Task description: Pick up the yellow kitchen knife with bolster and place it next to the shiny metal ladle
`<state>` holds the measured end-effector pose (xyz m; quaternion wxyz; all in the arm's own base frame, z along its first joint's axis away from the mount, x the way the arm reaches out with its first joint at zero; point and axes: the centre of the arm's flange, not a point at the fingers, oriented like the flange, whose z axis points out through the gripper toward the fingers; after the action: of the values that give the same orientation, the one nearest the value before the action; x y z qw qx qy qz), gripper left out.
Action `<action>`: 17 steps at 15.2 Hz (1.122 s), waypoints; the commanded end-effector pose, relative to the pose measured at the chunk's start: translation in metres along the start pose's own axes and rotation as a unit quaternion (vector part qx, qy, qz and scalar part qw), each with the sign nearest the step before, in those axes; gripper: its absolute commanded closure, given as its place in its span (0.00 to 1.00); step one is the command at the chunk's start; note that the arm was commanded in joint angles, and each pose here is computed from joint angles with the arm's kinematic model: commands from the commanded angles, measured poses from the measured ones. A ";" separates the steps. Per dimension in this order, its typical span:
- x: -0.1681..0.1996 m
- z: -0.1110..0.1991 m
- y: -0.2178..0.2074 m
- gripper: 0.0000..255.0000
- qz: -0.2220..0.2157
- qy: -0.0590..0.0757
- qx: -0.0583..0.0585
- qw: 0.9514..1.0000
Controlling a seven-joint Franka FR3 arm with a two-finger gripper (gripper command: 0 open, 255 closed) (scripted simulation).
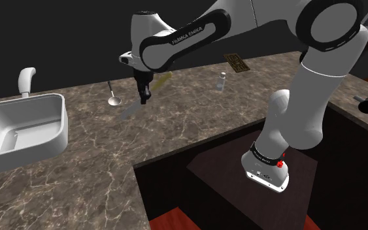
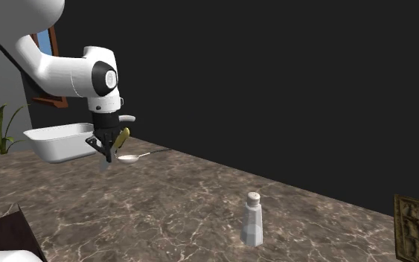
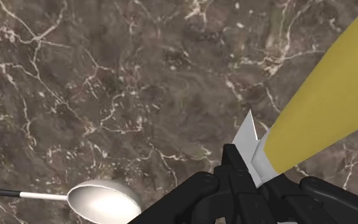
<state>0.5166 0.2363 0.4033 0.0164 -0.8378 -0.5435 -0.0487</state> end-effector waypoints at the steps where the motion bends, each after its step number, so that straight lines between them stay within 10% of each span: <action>1: -0.001 0.011 0.000 1.00 0.000 0.000 0.000 1.000; 17: -0.006 0.061 -0.002 1.00 0.000 0.000 0.000 1.000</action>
<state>0.5165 0.2365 0.3422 0.0164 -0.8378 -0.5436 -0.0488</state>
